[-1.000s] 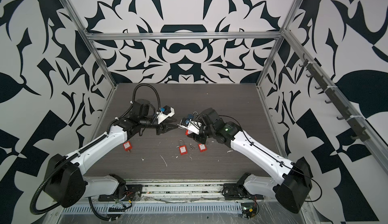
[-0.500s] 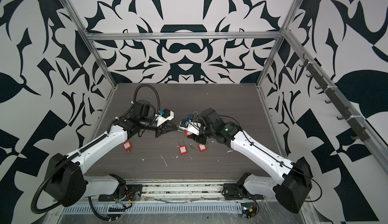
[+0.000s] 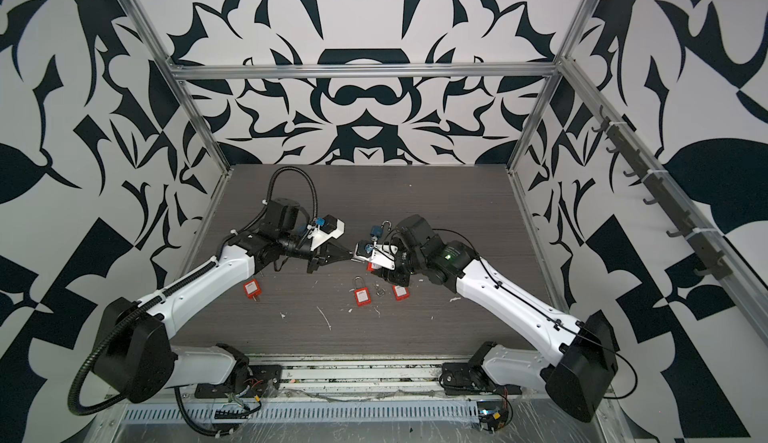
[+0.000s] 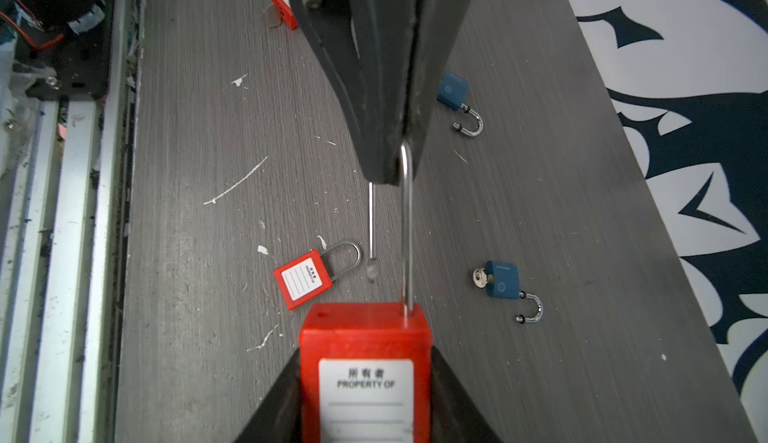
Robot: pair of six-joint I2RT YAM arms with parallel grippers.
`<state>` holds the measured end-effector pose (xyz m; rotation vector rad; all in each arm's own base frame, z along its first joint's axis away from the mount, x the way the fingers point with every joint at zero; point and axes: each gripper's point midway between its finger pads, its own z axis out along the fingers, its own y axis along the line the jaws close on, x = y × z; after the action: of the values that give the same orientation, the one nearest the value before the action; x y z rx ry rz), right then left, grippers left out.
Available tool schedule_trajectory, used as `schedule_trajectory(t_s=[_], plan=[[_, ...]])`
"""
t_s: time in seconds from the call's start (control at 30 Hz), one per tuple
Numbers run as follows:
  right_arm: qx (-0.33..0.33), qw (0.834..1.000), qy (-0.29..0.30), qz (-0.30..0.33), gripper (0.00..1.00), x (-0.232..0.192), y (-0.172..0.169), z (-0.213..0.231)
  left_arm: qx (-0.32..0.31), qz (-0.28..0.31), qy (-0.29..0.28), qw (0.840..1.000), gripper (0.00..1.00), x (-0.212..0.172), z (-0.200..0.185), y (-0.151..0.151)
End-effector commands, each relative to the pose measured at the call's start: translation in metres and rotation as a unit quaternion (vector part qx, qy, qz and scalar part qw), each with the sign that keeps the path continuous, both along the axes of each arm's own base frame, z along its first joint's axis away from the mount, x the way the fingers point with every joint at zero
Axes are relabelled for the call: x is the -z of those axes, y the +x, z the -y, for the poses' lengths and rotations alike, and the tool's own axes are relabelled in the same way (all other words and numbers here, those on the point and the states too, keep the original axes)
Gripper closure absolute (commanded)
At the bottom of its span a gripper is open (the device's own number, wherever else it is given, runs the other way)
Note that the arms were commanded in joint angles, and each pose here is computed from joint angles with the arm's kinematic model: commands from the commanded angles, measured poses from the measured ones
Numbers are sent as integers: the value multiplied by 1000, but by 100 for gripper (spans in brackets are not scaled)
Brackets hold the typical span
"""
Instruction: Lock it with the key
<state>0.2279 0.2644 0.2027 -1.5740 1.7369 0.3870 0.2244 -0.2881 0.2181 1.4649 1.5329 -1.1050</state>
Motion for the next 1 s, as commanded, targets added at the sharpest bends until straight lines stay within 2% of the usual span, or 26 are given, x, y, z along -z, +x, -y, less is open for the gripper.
schedule_trajectory(t_s=[0.0, 0.07, 0.2, 0.33, 0.53, 0.8, 0.97], plan=[[12, 998, 15, 54, 42, -33, 14, -1, 21, -23, -18, 999, 100, -9, 3, -9], [16, 999, -1, 40, 37, -28, 10, 5, 20, -19, -26, 999, 100, -12, 4, -9], [24, 999, -27, 23, 35, -25, 5, 14, 19, -11, -36, 999, 100, -16, 4, -9], [33, 998, -30, 38, 37, -27, 5, 20, 22, -11, -46, 999, 100, -20, 5, -9], [31, 999, -31, 28, 41, -24, 3, 20, 29, -3, -55, 998, 100, -22, 8, -12], [25, 998, -29, 43, 42, -25, 5, 19, 37, 15, -75, 996, 100, -35, 10, -19], [9, 999, -19, 44, 48, -33, 1, 15, 50, 31, -78, 995, 100, -36, 12, -25]])
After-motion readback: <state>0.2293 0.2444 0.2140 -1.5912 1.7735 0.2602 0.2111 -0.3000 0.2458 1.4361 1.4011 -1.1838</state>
